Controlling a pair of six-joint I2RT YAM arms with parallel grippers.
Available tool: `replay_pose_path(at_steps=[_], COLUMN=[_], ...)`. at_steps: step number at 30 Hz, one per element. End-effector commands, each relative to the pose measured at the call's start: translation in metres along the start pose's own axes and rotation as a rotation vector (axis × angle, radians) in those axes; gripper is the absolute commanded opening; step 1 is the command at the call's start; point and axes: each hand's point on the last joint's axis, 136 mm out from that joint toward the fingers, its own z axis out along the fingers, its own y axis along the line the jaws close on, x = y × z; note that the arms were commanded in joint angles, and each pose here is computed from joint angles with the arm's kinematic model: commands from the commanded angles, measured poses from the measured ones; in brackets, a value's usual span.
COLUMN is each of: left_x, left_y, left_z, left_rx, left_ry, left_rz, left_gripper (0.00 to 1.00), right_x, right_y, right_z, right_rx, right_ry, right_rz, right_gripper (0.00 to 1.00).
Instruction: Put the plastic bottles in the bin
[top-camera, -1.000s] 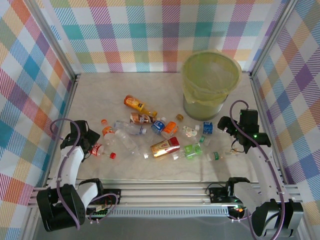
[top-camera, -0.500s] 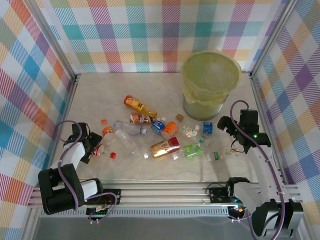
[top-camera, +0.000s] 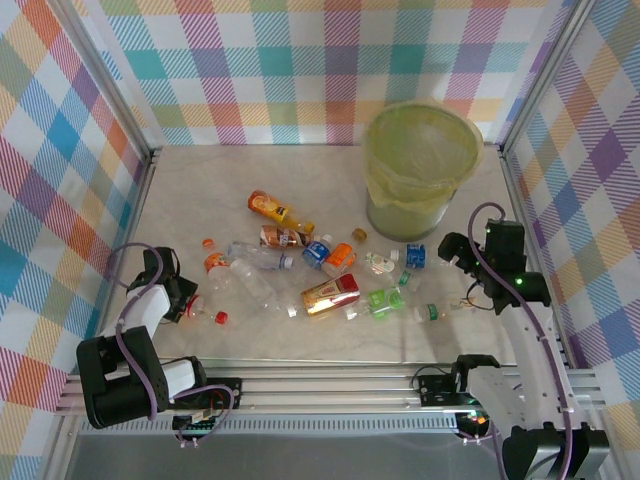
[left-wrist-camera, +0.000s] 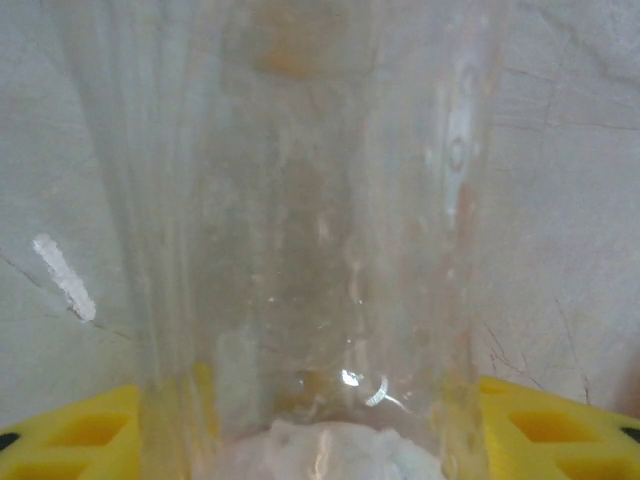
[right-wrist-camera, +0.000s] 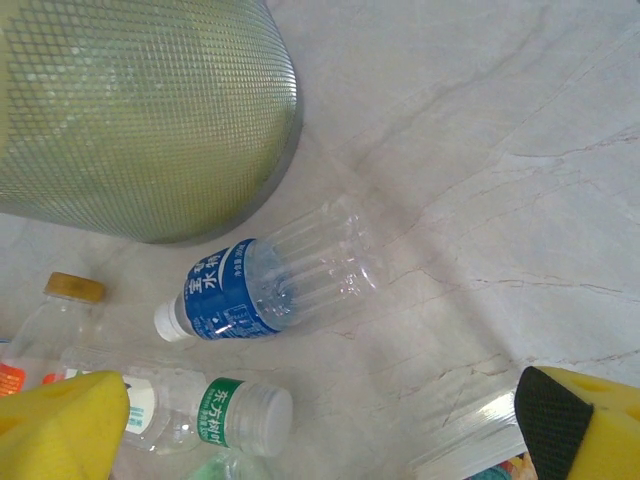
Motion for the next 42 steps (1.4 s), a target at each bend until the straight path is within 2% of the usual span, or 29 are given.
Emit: replay_pose_path(at_steps=[1, 9, 15, 23, 30, 35, 42], left_x=[-0.01, -0.038, -0.053, -0.051, -0.017, 0.022, 0.089], left_y=[-0.018, -0.036, -0.069, -0.129, -0.19, -0.233, -0.259], left_z=[-0.009, -0.069, -0.125, -0.197, -0.262, -0.317, -0.364], left_rx=[0.086, 0.191, 0.379, 0.667, 0.955, 1.22, 1.481], left_ry=[-0.034, -0.169, -0.253, -0.277, -0.273, -0.299, -0.296], left_rz=[0.002, 0.051, 0.107, 0.209, 0.398, 0.611, 0.919], left_gripper=[0.5, 0.39, 0.36, 0.32, 0.32, 0.31, 0.3], right_x=[-0.007, -0.019, -0.032, -0.04, -0.049, -0.057, -0.067], right_y=[0.005, 0.02, 0.041, 0.08, 0.124, 0.164, 0.228], right_z=[-0.016, -0.034, -0.056, -0.086, -0.117, -0.132, -0.15], right_rx=[-0.014, -0.081, -0.182, -0.383, -0.583, -0.735, -0.957], right_ry=[-0.016, -0.038, -0.061, -0.058, -0.082, -0.057, -0.015], right_rz=[-0.004, 0.004, 0.01, -0.005, -0.061, -0.116, -0.193], right_gripper=[1.0, 1.0, 1.0, 1.0, 1.0, 1.0, 1.0])
